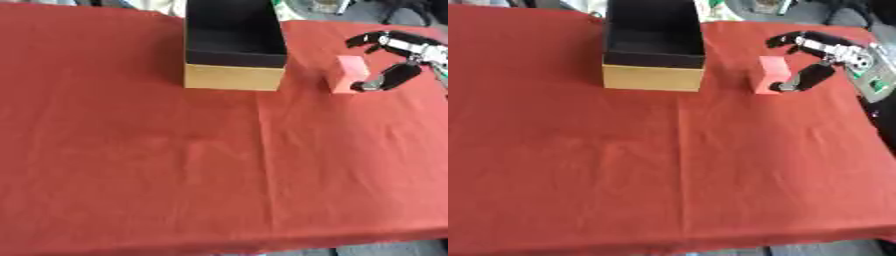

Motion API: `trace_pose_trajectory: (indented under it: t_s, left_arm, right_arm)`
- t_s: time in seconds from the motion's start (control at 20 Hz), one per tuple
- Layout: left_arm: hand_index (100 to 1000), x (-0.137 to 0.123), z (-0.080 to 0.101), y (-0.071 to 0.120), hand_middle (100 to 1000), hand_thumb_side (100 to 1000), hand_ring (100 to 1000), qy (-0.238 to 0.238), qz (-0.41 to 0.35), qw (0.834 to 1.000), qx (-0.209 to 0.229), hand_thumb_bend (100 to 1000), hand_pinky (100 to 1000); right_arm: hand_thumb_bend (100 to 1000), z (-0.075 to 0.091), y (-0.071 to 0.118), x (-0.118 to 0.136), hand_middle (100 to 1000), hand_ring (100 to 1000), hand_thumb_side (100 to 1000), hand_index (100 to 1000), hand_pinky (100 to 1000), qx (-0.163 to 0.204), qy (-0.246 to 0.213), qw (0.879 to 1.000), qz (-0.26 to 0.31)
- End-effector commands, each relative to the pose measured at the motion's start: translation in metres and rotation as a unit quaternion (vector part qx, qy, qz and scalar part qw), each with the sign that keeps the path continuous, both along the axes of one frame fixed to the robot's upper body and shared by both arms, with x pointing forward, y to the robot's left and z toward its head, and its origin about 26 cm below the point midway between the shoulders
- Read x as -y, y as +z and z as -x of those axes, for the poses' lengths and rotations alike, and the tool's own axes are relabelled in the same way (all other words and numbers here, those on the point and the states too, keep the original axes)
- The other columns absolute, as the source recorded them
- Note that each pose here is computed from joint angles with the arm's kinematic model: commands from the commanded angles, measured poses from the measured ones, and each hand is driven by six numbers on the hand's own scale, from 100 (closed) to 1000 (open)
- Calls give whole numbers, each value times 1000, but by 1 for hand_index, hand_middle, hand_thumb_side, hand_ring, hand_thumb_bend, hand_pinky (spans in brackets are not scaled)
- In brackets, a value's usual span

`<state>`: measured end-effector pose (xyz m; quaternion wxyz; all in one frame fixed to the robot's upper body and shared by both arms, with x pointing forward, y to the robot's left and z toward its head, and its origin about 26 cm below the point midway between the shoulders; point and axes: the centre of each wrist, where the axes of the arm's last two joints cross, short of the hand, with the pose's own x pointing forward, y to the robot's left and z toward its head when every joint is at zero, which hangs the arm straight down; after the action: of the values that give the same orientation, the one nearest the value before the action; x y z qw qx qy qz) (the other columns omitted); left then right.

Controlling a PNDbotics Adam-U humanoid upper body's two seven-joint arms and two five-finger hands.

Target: Pick up objects on the table and place them in the box.

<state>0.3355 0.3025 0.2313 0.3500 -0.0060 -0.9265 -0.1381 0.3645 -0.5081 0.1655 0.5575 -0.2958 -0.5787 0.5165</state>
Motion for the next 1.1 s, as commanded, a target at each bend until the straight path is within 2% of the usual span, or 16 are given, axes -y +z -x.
trace_pose_trajectory:
  t_s: [0.05, 0.7, 1.1]
  left_arm:
    - [919, 1, 1, 10, 828, 317, 874, -4, -9, 1000, 16, 100, 802]
    - [920, 3, 1, 11, 830, 316, 875, -11, -10, 1000, 18, 100, 803]
    - [921, 4, 1, 11, 832, 315, 877, -13, -10, 1000, 17, 100, 804]
  right_arm:
    - [461, 2, 15, 12, 879, 971, 196, 968, 872, 15, -18, 1000, 12]
    - [458, 1, 5, 22, 872, 969, 193, 969, 868, 15, -40, 999, 3]
    - [496, 1, 3, 22, 843, 952, 176, 964, 864, 16, -37, 999, 7]
